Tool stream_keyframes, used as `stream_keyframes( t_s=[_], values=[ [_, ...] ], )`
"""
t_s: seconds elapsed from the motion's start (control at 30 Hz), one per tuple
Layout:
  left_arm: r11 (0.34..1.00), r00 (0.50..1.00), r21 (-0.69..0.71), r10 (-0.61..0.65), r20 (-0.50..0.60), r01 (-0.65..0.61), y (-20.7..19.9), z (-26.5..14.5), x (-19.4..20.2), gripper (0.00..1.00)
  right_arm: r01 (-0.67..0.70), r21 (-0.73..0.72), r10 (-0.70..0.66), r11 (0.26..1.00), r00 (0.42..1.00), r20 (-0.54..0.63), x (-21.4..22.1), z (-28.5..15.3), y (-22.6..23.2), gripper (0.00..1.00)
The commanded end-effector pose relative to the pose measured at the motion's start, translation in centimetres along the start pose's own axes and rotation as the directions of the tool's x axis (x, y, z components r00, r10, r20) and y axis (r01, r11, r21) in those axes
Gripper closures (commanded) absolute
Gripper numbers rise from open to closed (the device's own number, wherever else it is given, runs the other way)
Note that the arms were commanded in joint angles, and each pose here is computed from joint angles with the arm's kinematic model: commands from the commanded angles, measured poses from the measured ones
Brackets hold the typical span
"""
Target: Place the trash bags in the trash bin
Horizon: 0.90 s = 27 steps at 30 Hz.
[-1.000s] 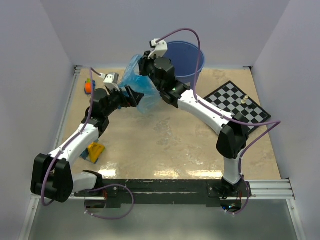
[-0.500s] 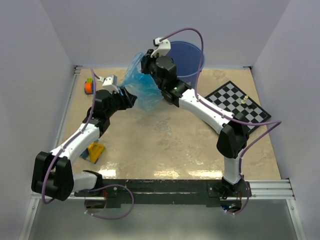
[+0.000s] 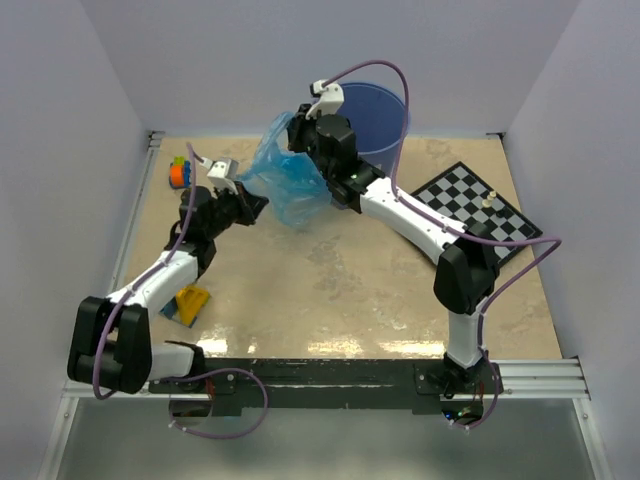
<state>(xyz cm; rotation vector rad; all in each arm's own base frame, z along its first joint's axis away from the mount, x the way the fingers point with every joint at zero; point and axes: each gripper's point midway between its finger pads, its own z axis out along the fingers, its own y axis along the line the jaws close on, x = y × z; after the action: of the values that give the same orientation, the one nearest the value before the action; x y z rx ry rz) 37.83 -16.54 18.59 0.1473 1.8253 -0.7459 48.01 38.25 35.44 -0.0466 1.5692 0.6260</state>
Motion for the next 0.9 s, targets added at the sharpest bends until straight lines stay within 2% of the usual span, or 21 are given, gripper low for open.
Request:
stream_keyframes(
  t_s=[0.0, 0.1, 0.17, 0.23, 0.3, 0.4, 0.5, 0.63, 0.73, 0.83, 0.87],
  values=[
    [0.988, 0.974, -0.032, 0.156, 0.167, -0.153, 1.9, -3.1, -6.9, 1.0, 0.066, -0.062, -0.067, 0.996, 0.998, -0.019, -1.4, -0.9, -1.9, 1.0],
    [0.972, 0.952, -0.085, 0.234, 0.197, -0.221, 2.9, -4.5, -10.0, 1.0, 0.142, -0.194, -0.16, 0.971, 0.984, -0.079, -0.6, -1.7, -1.6, 1.0],
    [0.951, 0.936, -0.081, 0.309, 0.172, -0.299, 2.7, -5.0, -11.2, 1.0, 0.208, -0.241, -0.242, 0.948, 0.963, -0.117, 0.1, -2.1, -1.9, 1.0],
    [0.921, 0.915, -0.004, 0.387, 0.117, -0.389, 1.2, -5.1, -11.7, 1.0, 0.236, -0.295, -0.287, 0.926, 0.947, -0.143, 0.1, -2.3, -1.9, 1.0],
    [0.904, 0.905, 0.051, 0.422, 0.06, -0.425, 0.4, -5.3, -11.4, 1.0, 0.24, -0.335, -0.31, 0.911, 0.935, -0.174, 0.7, -2.4, -2.1, 1.0],
    [0.918, 0.919, 0.065, 0.393, -0.015, -0.392, 0.6, -5.8, -10.0, 1.0, 0.225, -0.356, -0.324, 0.907, 0.913, -0.25, 3.1, -2.1, -2.3, 1.0],
    [0.917, 0.917, 0.009, 0.398, -0.014, -0.398, 1.9, -5.3, -10.2, 1.0, 0.219, -0.366, -0.326, 0.904, 0.908, -0.263, 4.4, -1.3, -2.6, 1.0],
    [0.903, 0.909, -0.123, 0.417, 0.009, -0.412, 4.6, -3.5, -13.7, 1.0, 0.276, -0.374, -0.359, 0.885, 0.917, -0.172, 2.3, 1.9, -1.5, 1.0],
    [0.862, 0.883, -0.246, 0.468, 0.044, -0.444, 7.9, -2.1, -19.4, 1.0, 0.377, -0.322, -0.405, 0.868, 0.914, -0.022, -1.4, 5.6, -0.9, 1.0],
    [0.808, 0.818, -0.343, 0.552, 0.159, -0.479, 7.5, -1.7, -28.6, 1.0, 0.459, -0.21, -0.42, 0.863, 0.884, 0.206, -7.0, 8.4, -0.2, 1.0],
    [0.794, 0.789, -0.362, 0.579, 0.206, -0.488, 6.6, -2.0, -31.7, 1.0, 0.468, -0.156, -0.404, 0.87, 0.858, 0.317, -10.6, 8.3, 0.2, 1.0]
  ],
)
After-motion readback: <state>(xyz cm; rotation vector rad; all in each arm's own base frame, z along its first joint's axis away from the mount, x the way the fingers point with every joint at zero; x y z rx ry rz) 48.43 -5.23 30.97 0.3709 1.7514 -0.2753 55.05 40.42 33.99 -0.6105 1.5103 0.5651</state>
